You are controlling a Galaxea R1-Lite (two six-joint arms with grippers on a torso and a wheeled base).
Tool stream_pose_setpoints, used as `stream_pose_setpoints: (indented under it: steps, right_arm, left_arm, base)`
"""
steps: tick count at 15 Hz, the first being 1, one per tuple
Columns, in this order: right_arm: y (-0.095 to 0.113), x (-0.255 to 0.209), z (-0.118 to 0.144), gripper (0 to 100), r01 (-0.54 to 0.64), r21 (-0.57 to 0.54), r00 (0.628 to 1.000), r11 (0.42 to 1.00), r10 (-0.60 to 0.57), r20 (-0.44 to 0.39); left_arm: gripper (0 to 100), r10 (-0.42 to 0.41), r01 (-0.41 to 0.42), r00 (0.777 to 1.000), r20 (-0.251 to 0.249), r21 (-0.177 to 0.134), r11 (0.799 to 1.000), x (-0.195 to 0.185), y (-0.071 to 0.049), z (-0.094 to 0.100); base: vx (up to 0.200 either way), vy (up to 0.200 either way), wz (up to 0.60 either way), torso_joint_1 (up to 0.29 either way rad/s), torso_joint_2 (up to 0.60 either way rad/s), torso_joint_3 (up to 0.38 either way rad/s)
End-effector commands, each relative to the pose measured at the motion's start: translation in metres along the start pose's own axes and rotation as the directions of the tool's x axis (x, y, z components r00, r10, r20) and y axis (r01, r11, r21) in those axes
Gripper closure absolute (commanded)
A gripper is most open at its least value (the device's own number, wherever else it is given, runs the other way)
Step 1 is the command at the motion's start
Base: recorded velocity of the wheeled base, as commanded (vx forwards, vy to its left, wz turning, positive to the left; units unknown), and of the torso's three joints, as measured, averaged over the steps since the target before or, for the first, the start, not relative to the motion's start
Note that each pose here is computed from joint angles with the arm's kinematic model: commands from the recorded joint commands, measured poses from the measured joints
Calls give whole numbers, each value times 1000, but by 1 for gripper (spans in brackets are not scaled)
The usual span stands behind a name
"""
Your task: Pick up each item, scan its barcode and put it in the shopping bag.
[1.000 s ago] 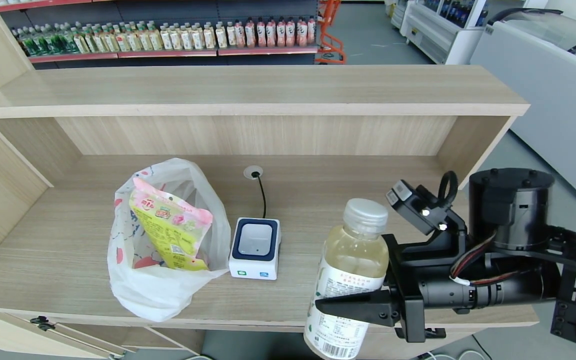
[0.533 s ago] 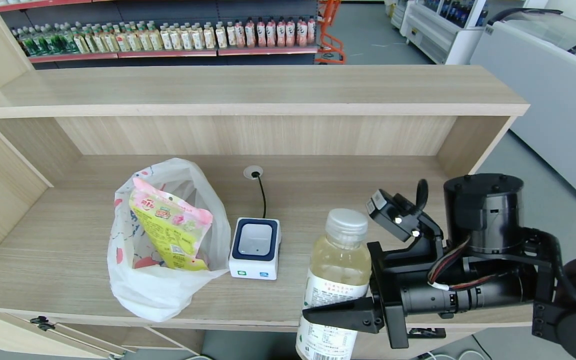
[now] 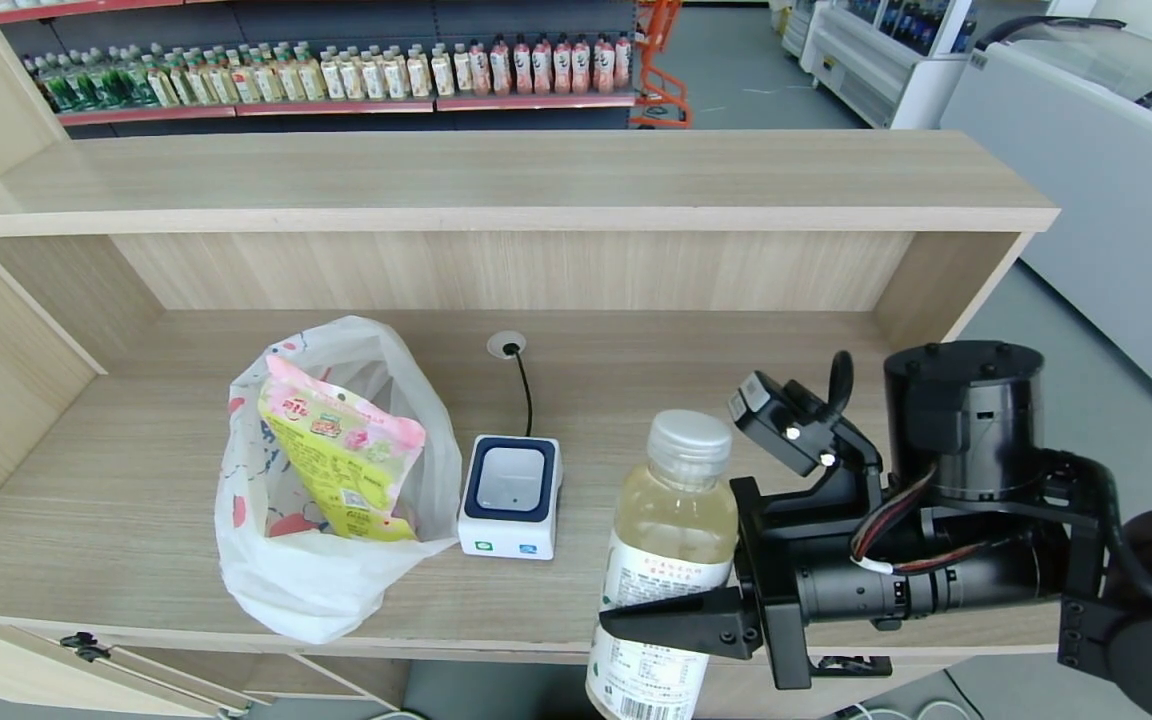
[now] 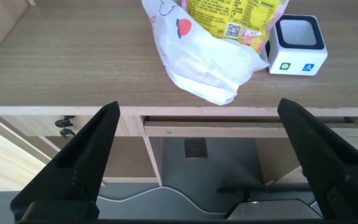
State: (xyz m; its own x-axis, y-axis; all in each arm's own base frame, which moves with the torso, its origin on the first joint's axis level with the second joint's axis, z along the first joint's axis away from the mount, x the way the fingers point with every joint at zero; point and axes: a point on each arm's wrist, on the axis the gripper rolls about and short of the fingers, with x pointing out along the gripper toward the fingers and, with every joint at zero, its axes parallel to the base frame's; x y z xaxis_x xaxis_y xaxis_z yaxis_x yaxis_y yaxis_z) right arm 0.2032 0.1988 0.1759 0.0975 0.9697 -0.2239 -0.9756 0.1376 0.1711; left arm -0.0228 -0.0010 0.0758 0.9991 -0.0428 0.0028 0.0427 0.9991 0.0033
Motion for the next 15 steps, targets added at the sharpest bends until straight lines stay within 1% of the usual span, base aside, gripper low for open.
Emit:
stream_pose_setpoints:
  steps: [1,15]
  right_arm:
    - [0,0,0,100,-2,-1,1000,1000,2,0]
    - [5,6,6,100,-30,-15,1000,999,30,4]
  left_arm:
    - [0,0,0,1000,-1,0,1000,0,0,0]
    - [0,0,0,1000,-1,0,1000,0,0,0]
  base:
    - [0,0,0,0,0,0]
    - [0,0,0,0,0,0]
